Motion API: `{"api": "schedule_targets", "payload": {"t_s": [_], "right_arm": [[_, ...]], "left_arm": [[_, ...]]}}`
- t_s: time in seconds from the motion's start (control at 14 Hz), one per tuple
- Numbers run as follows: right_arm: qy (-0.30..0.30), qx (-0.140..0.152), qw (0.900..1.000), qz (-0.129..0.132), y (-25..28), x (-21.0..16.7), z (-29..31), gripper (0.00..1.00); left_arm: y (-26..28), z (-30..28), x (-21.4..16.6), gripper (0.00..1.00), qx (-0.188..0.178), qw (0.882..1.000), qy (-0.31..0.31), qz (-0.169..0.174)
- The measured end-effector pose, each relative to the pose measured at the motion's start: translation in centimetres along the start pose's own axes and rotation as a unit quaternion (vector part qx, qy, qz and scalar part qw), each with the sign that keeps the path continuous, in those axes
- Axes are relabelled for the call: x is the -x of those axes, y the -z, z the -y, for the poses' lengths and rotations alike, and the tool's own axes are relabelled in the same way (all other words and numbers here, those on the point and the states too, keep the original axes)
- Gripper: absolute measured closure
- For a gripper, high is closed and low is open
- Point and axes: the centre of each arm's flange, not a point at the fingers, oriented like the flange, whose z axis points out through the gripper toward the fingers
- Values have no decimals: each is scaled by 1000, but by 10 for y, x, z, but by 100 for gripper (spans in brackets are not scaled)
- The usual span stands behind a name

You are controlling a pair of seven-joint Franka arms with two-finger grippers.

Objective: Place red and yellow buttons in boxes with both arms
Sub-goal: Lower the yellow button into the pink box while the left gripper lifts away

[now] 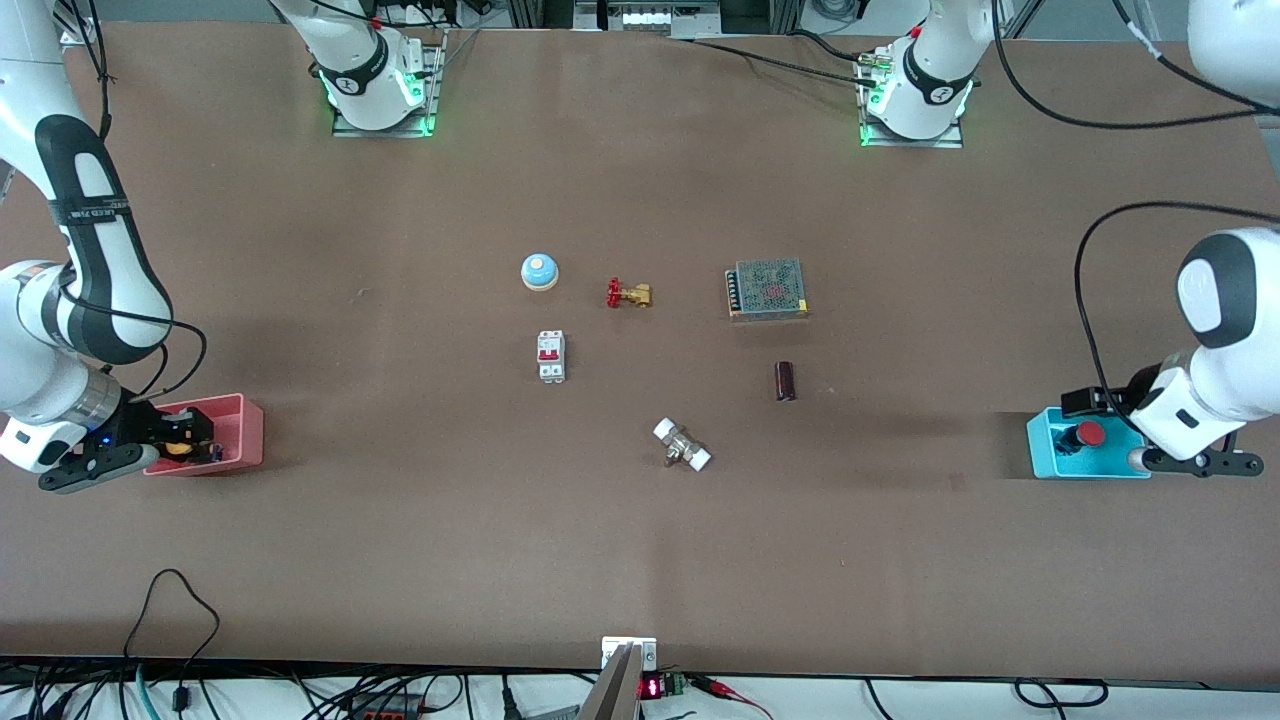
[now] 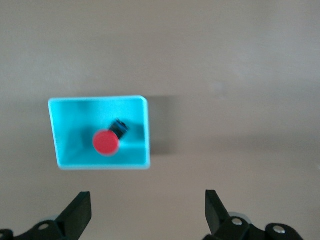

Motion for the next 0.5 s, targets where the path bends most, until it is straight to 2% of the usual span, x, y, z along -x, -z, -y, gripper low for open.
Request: {"api": "schedule_targets", "payload": {"t_s": [0.14,0.36,0.5], "right_arm": [[-1,1,1000,-3,-9,2,0,64],[-1,1,1000,-4,-15,5,2,61],[-1,1,1000,-5,-16,6,3,46]], "left_arm": [[54,-44,13,0,-3,1000,13,19],[122,-92,33,0,-5,1000,2,12],[157,-109,55,0,-3,1000,-11,5]]}}
